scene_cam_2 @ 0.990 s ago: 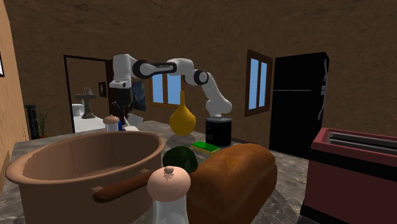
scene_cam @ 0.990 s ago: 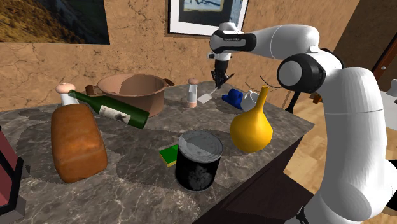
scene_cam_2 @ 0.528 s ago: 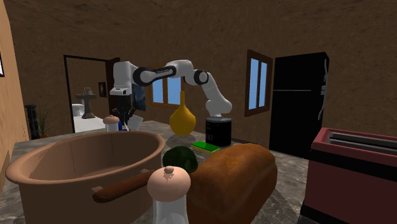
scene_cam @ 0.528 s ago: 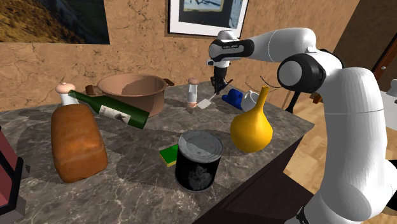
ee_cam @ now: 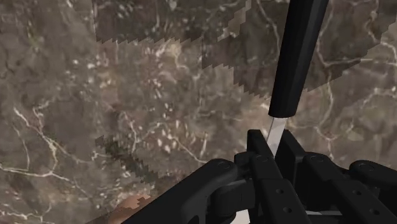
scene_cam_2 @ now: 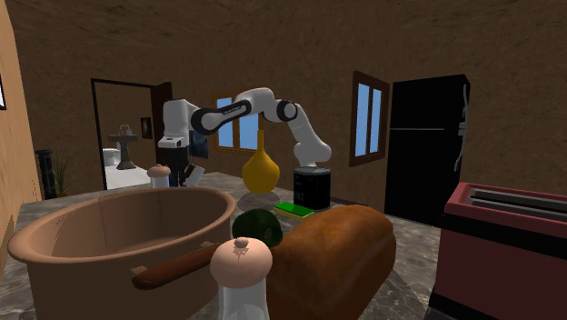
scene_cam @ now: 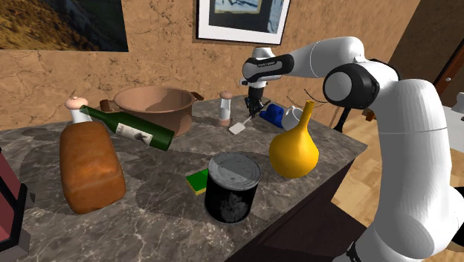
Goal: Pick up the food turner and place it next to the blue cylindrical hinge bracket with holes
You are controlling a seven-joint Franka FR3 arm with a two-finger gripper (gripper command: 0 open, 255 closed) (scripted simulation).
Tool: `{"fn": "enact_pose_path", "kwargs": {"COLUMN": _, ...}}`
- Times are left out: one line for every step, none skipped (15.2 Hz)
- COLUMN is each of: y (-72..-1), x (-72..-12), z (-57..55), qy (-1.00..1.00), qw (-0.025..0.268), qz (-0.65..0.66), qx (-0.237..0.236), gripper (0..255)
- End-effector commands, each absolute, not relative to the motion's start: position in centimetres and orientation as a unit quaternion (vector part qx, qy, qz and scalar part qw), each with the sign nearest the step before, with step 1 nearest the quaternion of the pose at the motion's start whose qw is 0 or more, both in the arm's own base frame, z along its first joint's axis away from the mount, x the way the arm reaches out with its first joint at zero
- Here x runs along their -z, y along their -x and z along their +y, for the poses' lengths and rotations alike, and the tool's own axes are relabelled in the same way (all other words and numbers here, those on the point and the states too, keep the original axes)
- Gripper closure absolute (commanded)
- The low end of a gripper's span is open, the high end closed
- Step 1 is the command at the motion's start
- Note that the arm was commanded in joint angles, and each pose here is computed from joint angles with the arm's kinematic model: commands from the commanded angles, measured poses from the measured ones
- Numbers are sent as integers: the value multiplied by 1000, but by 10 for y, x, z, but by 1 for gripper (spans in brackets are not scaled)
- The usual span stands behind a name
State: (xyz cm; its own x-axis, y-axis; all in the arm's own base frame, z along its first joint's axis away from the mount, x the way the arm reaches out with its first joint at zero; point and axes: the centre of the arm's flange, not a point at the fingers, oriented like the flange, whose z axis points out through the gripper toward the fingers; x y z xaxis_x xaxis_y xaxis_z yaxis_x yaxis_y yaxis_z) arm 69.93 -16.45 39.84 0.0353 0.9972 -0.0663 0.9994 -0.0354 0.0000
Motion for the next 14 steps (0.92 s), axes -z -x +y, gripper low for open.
{"fn": "enact_pose_path", "kwargs": {"y": -700, "x": -388, "z": -164, "qy": -719, "qw": 23, "qz": 694, "qx": 24, "gripper": 255}}
{"fn": "enact_pose_path", "kwargs": {"y": -700, "x": -383, "z": -164, "qy": -719, "qw": 23, "qz": 694, "qx": 24, "gripper": 255}}
{"fn": "enact_pose_path", "kwargs": {"y": -700, "x": -377, "z": -164, "qy": -719, "qw": 23, "qz": 694, "qx": 24, "gripper": 255}}
{"fn": "enact_pose_path", "kwargs": {"y": -700, "x": -372, "z": -164, "qy": -719, "qw": 23, "qz": 694, "qx": 24, "gripper": 255}}
{"fn": "enact_pose_path", "kwargs": {"y": -700, "x": -367, "z": -164, "qy": -719, "qw": 23, "qz": 694, "qx": 24, "gripper": 255}}
{"fn": "enact_pose_path", "kwargs": {"y": -700, "x": -362, "z": -164, "qy": -719, "qw": 23, "qz": 694, "qx": 24, "gripper": 255}}
{"fn": "enact_pose_path", "kwargs": {"y": -700, "x": -356, "z": -164, "qy": -719, "qw": 23, "qz": 694, "qx": 24, "gripper": 255}}
{"fn": "enact_pose_path", "kwargs": {"y": -700, "x": -351, "z": -164, "qy": -719, "qw": 23, "qz": 694, "qx": 24, "gripper": 255}}
{"fn": "enact_pose_path", "kwargs": {"y": -700, "x": -351, "z": -164, "qy": -719, "qw": 23, "qz": 694, "qx": 24, "gripper": 255}}
{"fn": "enact_pose_path", "kwargs": {"y": -700, "x": -351, "z": -164, "qy": -719, "qw": 23, "qz": 694, "qx": 24, "gripper": 255}}
{"fn": "enact_pose_path", "kwargs": {"y": -700, "x": -351, "z": -164, "qy": -719, "qw": 23, "qz": 694, "qx": 24, "gripper": 255}}
{"fn": "enact_pose_path", "kwargs": {"y": -700, "x": -351, "z": -164, "qy": -719, "qw": 23, "qz": 694, "qx": 24, "gripper": 255}}
{"fn": "enact_pose_path", "kwargs": {"y": -700, "x": -351, "z": -164, "qy": -719, "qw": 23, "qz": 694, "qx": 24, "gripper": 255}}
{"fn": "enact_pose_path", "kwargs": {"y": -700, "x": -351, "z": -164, "qy": -719, "qw": 23, "qz": 694, "qx": 24, "gripper": 255}}
